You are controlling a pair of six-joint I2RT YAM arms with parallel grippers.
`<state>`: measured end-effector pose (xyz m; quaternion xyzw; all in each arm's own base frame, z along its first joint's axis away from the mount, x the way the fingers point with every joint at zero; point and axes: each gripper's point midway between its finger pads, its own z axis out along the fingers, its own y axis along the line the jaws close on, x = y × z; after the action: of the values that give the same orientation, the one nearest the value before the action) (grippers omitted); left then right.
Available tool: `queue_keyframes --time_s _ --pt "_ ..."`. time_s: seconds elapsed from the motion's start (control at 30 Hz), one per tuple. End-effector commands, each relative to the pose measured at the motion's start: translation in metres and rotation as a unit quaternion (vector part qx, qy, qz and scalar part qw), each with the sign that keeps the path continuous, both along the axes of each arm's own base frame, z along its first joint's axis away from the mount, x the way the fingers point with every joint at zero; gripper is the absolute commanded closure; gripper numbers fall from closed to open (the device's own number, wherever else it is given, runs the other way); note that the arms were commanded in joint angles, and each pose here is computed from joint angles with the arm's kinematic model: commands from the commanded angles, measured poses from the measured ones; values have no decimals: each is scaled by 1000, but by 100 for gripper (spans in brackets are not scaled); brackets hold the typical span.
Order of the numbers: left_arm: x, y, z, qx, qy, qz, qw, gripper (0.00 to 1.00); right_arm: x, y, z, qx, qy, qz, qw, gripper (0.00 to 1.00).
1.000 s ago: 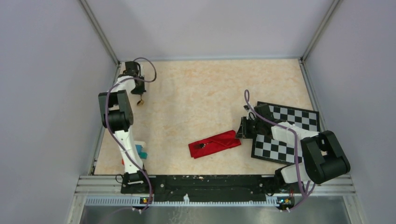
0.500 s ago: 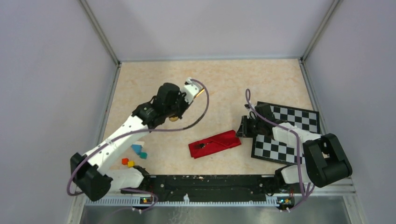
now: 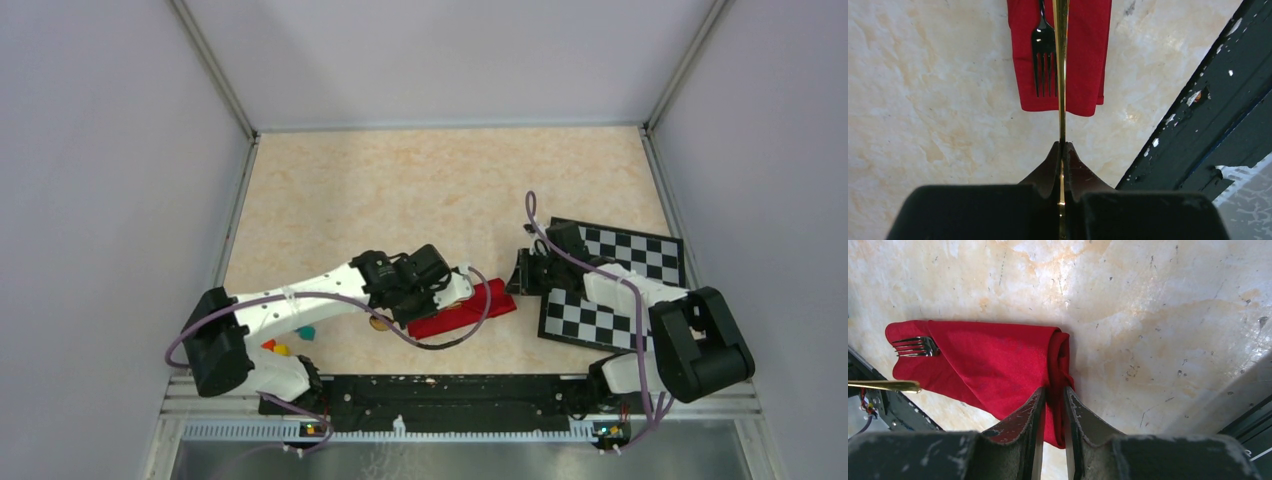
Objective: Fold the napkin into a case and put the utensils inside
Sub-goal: Insert the spoon into the folded napkin.
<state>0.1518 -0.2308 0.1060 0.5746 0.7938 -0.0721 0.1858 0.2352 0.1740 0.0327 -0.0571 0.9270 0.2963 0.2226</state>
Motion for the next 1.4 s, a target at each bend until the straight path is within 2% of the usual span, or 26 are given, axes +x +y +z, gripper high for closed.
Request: queue_keyframes --time_s 0.0,0.47,0.73,0.97,1.2,1.37 --pt "-6 -1 -3 25 19 -3 1000 100 7 0 10 9 -30 3 1000 80" --pt "11 -23 -29 49 17 -5 999 100 5 2 12 14 -32 6 999 80" --pt "25 -39 -23 3 -13 12 1000 100 5 3 14 19 -35 9 999 81" --pt "28 -55 -25 -11 -3 12 1000 100 5 3 13 20 -35 9 999 81" --pt "24 -78 -18 -54 12 -7 998 100 6 3 13 18 -34 7 999 81" --pt "20 -85 -25 -53 18 -12 998 100 5 2 8 13 -26 6 1000 81"
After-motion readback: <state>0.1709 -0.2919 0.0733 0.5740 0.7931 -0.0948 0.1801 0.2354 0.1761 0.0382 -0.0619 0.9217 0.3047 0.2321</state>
